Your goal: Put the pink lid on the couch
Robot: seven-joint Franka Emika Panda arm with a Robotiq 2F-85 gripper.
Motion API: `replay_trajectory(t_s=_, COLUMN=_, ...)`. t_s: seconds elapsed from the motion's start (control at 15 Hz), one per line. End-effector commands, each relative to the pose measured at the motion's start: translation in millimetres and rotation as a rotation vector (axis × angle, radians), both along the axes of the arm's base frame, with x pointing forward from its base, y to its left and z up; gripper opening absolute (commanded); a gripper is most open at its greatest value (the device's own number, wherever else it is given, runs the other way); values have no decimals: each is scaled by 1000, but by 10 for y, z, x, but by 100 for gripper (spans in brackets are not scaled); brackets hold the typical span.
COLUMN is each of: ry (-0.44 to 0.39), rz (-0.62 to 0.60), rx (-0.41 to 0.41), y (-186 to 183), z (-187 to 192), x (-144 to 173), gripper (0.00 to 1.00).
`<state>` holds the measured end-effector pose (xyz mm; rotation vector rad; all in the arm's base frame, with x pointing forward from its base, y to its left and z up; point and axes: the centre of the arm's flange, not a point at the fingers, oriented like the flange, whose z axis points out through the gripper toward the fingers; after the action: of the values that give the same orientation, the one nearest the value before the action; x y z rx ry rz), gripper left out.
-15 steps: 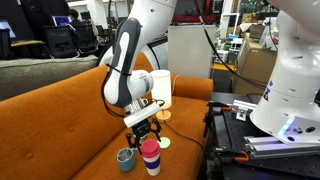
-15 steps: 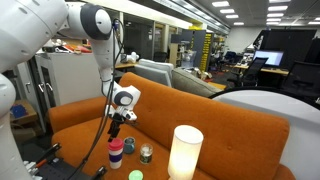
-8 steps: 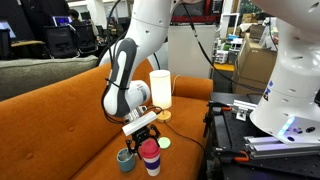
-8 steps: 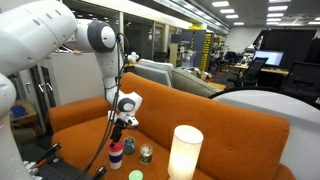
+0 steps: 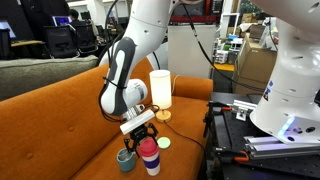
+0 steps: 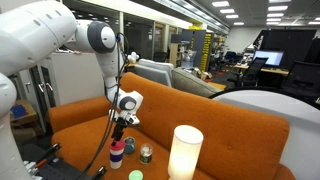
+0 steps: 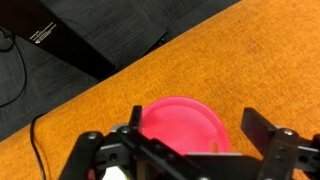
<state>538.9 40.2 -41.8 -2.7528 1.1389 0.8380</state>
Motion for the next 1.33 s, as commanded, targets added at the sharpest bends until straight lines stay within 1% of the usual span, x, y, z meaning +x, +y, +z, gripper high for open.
replay_trajectory(t_s=0.0, ry=-3, rz=37, rx=11, y=12, z=71, x=-30, gripper=100)
replay_trajectory(t_s=0.47, ry=3, rz=43, rx=13, y=-57, z=93, x=-143, gripper=100)
replay_trajectory(t_s=0.87, ry=-37, rz=62, rx=32, y=-129, z=147, x=-167, gripper=100)
replay_trajectory(t_s=1.27, ry=-48, rz=71, rx=31, y=-189, z=163, x=-167, gripper=100)
